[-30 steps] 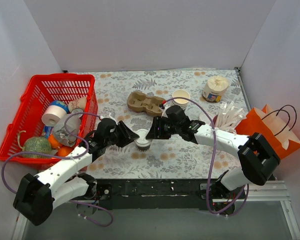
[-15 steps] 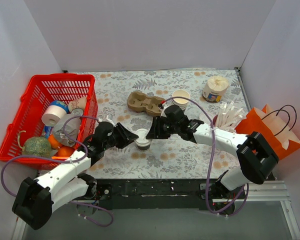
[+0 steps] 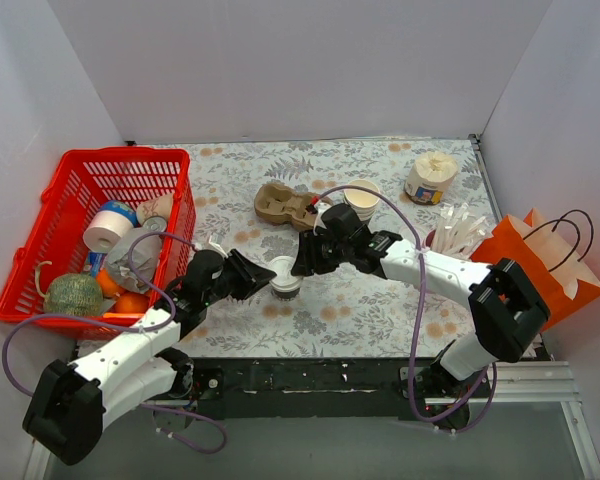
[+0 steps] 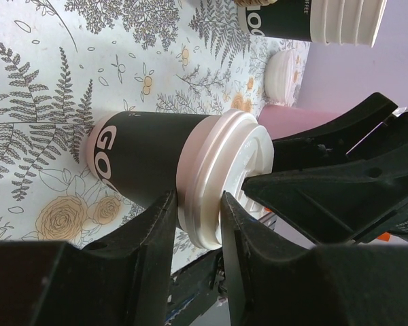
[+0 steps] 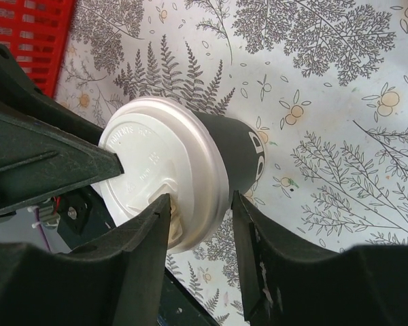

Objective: Pack the takeout coffee

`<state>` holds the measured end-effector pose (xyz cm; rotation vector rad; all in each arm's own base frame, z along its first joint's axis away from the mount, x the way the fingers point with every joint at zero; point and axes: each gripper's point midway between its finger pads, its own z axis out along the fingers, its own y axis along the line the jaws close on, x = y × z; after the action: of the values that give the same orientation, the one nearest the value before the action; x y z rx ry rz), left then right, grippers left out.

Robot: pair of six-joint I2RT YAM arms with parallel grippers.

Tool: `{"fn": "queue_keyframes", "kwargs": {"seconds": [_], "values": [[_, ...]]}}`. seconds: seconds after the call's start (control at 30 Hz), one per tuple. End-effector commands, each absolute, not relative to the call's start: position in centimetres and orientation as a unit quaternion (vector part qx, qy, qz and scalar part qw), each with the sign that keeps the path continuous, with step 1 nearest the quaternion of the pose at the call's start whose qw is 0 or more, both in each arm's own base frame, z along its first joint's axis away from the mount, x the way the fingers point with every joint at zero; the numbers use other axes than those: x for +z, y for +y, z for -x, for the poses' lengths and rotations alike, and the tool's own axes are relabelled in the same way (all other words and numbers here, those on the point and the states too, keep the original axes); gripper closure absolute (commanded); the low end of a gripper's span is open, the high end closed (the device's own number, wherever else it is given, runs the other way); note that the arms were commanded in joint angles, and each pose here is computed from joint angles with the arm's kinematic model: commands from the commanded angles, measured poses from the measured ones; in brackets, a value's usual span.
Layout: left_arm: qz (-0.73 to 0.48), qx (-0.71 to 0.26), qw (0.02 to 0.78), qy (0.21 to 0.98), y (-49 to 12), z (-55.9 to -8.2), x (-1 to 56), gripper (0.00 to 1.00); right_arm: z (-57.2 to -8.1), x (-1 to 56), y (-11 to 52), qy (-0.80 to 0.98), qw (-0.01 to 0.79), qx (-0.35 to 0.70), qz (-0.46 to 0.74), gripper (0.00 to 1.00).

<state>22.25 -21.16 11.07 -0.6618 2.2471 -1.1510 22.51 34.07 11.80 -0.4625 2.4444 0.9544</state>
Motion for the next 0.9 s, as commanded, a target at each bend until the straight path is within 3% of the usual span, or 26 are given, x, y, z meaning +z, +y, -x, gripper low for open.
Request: {"fn": "queue_keyframes", "kwargs": {"seconds": [0.0,0.03,0.07,0.17,0.23,0.3,0.5,0.63,0.73,0.87], "values": [[0.284,-0.284,0.139,0.905,-17.3,-15.8,1.6,0.91,-23.0,9.9,32.5,0.91,0.226,0.296,0.182,0.51],[0.283,-0.288,0.139,0.904,-17.4,-15.9,1.8,0.89,-22.9,10.4,32.8,0.906,0.227,0.305,0.185,0.5],[0.277,-0.296,0.139,0.904,-17.7,-16.0,2.2,0.81,-23.1,11.5,33.3,0.9,0.236,0.317,0.183,0.49],[0.263,-0.323,0.164,0.894,-18.7,-17.6,4.8,0.75,-23.3,13.8,34.0,0.89,0.248,0.341,0.176,0.46],[0.252,-0.342,0.188,0.886,-19.5,-19.1,7.3,0.64,-23.6,14.9,34.1,0.886,0.258,0.345,0.172,0.45],[0.245,-0.347,0.196,0.884,-20.0,-19.9,8.5,0.59,-23.8,16.2,34.3,0.88,0.269,0.355,0.165,0.43],[0.238,-0.359,0.214,0.877,-21.0,-21.8,11.1,0.46,-24.1,16.9,34.1,0.88,0.278,0.352,0.154,0.4],[0.226,-0.364,0.224,0.875,-21.2,-22.2,12.3,0.33,-23.7,17.0,34.1,0.88,0.269,0.36,0.155,0.37],[0.224,-0.36,0.24,0.873,-20.8,-22.4,13.3,0.16,-23.3,17.0,34.3,0.877,0.263,0.372,0.156,0.34],[0.232,-0.341,0.267,0.871,-19.8,-23.0,13.8,0.07,-23.8,16.5,34.7,0.878,0.264,0.367,0.156,0.33]]}}
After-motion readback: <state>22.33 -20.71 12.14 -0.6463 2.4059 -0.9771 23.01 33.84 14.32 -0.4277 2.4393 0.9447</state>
